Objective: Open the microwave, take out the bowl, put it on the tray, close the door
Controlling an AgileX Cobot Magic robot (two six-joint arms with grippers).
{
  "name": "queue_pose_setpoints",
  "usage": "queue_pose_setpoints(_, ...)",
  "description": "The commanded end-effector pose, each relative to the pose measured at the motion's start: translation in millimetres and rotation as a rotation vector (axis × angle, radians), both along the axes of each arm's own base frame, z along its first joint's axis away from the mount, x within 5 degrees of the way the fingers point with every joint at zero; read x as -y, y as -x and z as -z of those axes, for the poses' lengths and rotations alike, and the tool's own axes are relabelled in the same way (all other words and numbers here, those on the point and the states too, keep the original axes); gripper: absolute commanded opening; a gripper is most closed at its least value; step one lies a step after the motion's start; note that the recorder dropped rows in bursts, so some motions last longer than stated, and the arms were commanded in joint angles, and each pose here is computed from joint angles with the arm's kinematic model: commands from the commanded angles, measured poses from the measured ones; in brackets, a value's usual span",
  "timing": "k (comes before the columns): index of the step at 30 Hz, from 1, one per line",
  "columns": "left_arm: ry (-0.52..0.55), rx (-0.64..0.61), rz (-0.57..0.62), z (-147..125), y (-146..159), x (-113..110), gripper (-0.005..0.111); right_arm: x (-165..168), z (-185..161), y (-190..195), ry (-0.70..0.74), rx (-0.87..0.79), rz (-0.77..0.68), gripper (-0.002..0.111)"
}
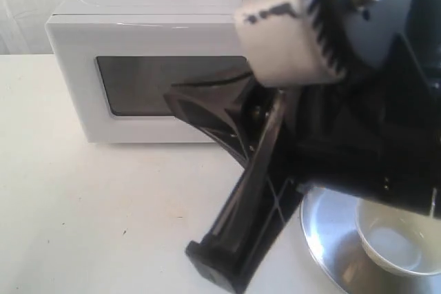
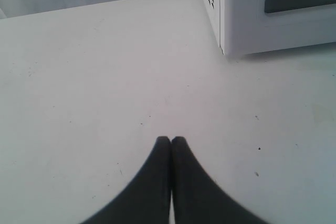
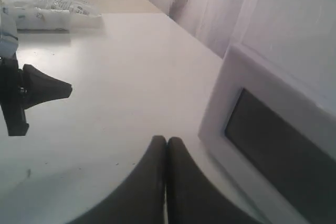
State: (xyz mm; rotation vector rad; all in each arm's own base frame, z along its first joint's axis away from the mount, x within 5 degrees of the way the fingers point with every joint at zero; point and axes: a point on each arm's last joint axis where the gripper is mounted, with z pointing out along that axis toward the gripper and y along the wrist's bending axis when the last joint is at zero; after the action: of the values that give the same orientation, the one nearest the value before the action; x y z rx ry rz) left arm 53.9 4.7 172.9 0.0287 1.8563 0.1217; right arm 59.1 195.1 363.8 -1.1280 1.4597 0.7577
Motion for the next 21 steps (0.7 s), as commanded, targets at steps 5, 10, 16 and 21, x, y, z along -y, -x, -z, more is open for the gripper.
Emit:
queue_pose_setpoints(5,0.010,0.005,-0.001,-1,0,0,0.000,5,11,2,-0.051,-0.196,0.044,0.000)
queue_pose_setpoints(10,0.010,0.005,-0.001,-1,0,0,0.000,12,10,-1,-0.027,-0.174,0.088,0.000)
queue_pose_setpoints(16,0.010,0.007,-0.001,-1,0,0,0.000,12,14,-1,0.015,-0.072,0.079,0.000)
queue_pose_setpoints(21,0.010,0.007,-0.001,-1,0,0,0.000,35,19,-12,-0.056,-0.155,0.193,0.000)
